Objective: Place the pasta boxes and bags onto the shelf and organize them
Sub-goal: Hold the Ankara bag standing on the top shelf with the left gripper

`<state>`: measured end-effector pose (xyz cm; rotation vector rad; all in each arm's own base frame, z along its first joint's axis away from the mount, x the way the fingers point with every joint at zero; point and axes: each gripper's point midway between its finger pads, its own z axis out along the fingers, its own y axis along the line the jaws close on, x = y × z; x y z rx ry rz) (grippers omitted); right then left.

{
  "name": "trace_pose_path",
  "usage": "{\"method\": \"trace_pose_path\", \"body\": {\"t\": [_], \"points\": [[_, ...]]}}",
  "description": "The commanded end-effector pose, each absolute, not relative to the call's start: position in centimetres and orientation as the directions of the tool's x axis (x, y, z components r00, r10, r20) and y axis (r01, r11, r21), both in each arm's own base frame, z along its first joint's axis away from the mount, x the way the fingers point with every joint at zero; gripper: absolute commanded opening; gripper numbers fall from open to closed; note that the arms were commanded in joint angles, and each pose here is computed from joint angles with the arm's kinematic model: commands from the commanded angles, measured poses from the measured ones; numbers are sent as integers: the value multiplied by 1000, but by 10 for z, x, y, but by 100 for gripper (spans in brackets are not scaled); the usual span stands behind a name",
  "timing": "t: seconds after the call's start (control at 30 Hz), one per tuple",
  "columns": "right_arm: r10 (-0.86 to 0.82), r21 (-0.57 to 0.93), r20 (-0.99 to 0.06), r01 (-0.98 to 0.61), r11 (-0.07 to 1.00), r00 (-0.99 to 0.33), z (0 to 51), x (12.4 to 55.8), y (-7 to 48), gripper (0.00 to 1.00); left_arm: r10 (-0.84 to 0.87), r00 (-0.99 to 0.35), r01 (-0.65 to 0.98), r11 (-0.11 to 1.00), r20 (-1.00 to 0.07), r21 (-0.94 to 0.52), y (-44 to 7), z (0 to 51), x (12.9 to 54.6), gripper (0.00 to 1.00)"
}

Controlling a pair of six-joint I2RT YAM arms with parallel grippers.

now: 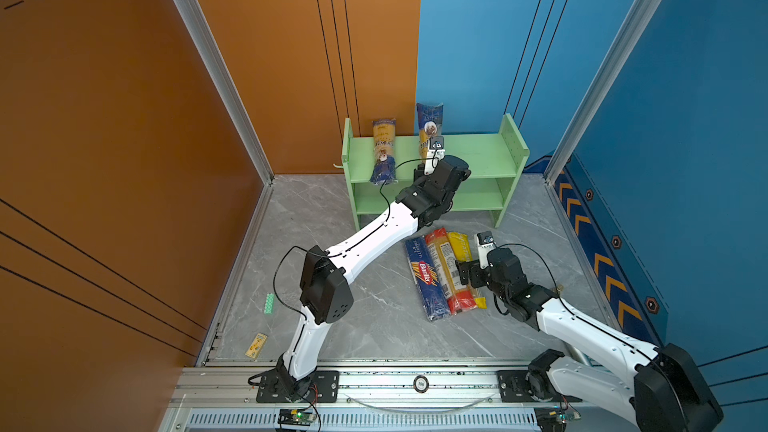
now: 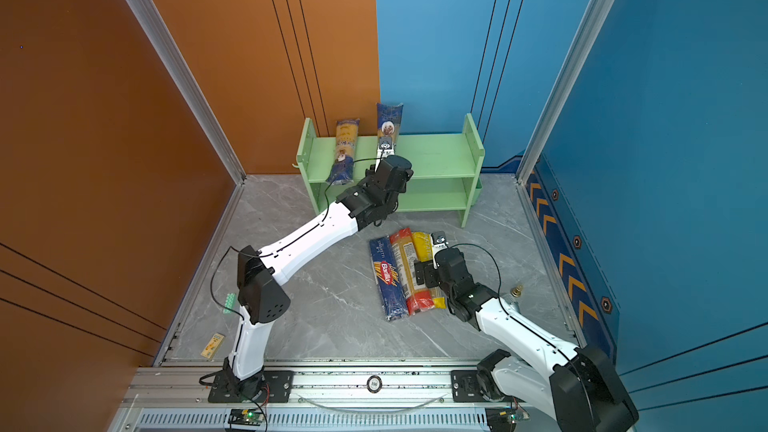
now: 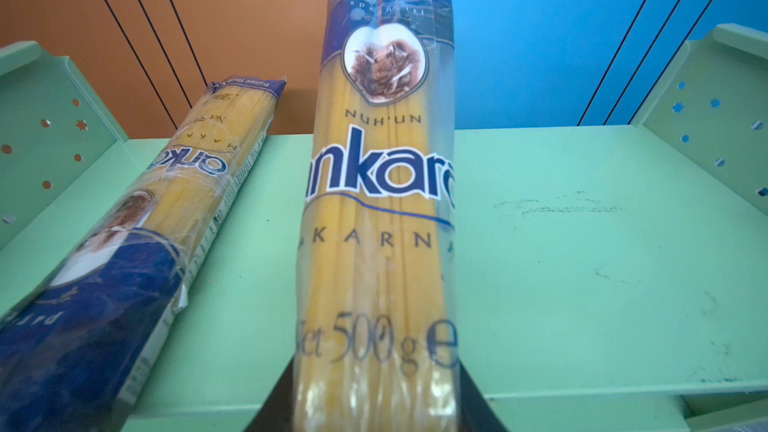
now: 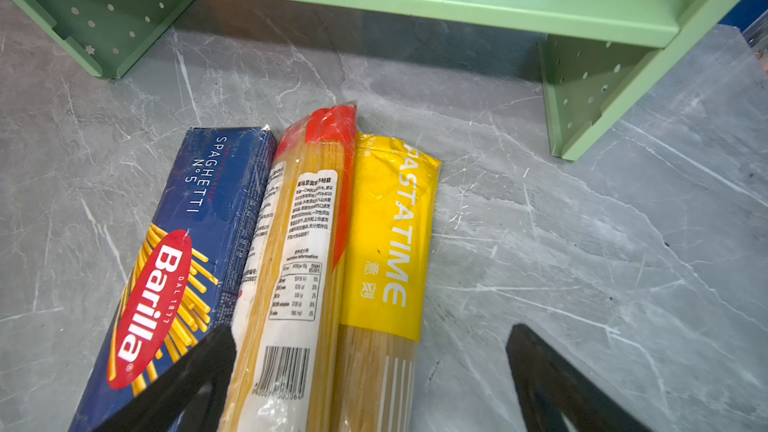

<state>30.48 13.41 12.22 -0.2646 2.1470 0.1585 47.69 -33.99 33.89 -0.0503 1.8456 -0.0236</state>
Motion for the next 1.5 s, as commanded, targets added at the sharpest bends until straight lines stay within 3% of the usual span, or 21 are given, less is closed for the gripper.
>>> {"method": "trace_pose_path", "body": {"t": [0.0,0.83,1.2,1.47], "points": [[-107,36,-827,-242,970,-552,118,305,135,100,-216,-124,-30,976,-968,-214,-333,406,478,0],[-108,40,-824,-247,968,-556,116,305,137,100,-207,-145,-21,978,-967,-206,-339,395,484,0],[-108,42,-823,-250,967,-557,115,306,138,100,-200,-152,-16,980,-968,-200,-340,392,485,10],[-110,42,-822,-251,967,-559,115,305,138,100,-195,-153,-13,981,-969,-195,-340,392,485,12]]}}
